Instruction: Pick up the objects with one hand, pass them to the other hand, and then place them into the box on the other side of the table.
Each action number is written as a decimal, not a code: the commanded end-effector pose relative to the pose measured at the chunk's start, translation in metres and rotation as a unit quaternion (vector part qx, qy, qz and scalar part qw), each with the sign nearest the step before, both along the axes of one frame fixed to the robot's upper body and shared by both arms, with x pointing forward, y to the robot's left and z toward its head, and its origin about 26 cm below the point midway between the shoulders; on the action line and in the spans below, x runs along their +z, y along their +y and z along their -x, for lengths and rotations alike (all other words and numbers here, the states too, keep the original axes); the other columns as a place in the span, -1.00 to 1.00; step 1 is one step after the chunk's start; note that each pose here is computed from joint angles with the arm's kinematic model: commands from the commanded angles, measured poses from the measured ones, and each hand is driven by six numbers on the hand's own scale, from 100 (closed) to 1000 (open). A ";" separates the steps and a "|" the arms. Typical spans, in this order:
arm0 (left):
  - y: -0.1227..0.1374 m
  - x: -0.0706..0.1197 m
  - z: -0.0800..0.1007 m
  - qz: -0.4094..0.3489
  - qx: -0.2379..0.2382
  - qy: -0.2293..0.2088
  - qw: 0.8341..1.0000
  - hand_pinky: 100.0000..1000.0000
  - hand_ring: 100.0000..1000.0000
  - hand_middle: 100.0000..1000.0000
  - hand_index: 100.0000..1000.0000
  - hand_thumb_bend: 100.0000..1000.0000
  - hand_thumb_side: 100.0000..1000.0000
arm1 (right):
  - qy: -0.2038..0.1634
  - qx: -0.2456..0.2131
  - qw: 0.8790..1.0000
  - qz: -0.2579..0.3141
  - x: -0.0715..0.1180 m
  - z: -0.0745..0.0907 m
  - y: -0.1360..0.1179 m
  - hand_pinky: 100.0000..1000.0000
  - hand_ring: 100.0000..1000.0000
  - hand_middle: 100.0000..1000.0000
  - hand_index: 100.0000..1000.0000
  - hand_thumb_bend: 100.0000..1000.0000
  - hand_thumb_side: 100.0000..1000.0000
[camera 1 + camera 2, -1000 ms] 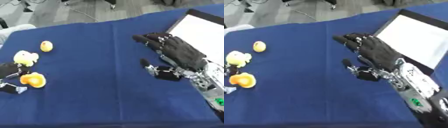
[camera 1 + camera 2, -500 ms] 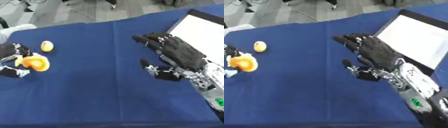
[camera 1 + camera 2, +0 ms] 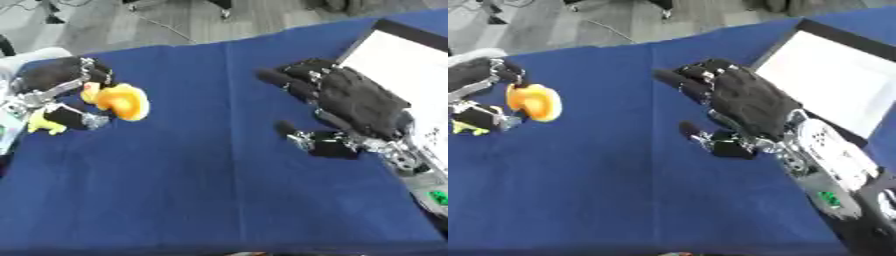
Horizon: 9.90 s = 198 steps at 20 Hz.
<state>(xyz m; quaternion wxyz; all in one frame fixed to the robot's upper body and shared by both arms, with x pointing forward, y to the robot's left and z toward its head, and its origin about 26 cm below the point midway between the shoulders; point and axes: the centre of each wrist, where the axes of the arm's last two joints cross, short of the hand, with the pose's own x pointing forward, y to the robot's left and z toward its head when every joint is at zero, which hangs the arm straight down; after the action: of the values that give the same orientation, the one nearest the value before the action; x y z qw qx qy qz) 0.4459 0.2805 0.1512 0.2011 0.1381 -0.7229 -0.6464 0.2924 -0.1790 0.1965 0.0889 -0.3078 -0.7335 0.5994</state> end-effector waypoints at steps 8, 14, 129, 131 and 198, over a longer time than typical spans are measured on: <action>-0.092 0.001 -0.017 0.043 -0.068 0.084 0.993 0.00 -0.32 -0.33 -0.06 -1.00 -0.68 | -0.018 0.007 1.000 0.001 0.008 0.001 0.003 0.52 0.52 0.51 1.00 -0.75 -1.00; -0.134 0.009 -0.015 0.055 -0.120 0.113 0.985 -0.01 -0.33 -0.34 -0.07 -1.00 -0.68 | -0.020 0.010 1.000 -0.004 0.009 0.000 0.004 0.52 0.53 0.50 1.00 -0.77 -1.00; -0.146 0.049 -0.015 0.212 -0.135 0.286 0.925 0.24 0.06 0.12 0.42 -1.00 0.80 | -0.079 0.030 0.996 -0.040 0.011 0.000 0.004 0.43 0.28 0.11 -0.50 -1.00 -1.00; -0.133 0.050 -0.017 0.227 -0.121 0.277 0.926 0.24 0.06 0.11 0.42 -1.00 0.76 | -0.084 0.004 0.996 -0.041 0.011 -0.001 -0.005 0.43 0.26 0.10 -0.51 -1.00 -1.00; 0.177 0.060 0.048 0.168 0.251 0.092 0.949 0.47 0.29 0.31 0.63 -0.51 -0.66 | -0.112 -0.143 0.982 -0.051 -0.007 0.003 -0.002 0.64 0.65 0.70 0.98 -0.76 -1.00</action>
<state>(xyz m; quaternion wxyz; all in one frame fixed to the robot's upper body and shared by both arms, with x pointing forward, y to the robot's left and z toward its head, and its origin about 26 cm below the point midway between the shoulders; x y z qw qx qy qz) 0.4041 0.4365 0.1878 0.4505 0.1803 -0.7559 -0.4396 0.2922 -0.1833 0.1825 0.1237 -0.4749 -0.7082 0.5076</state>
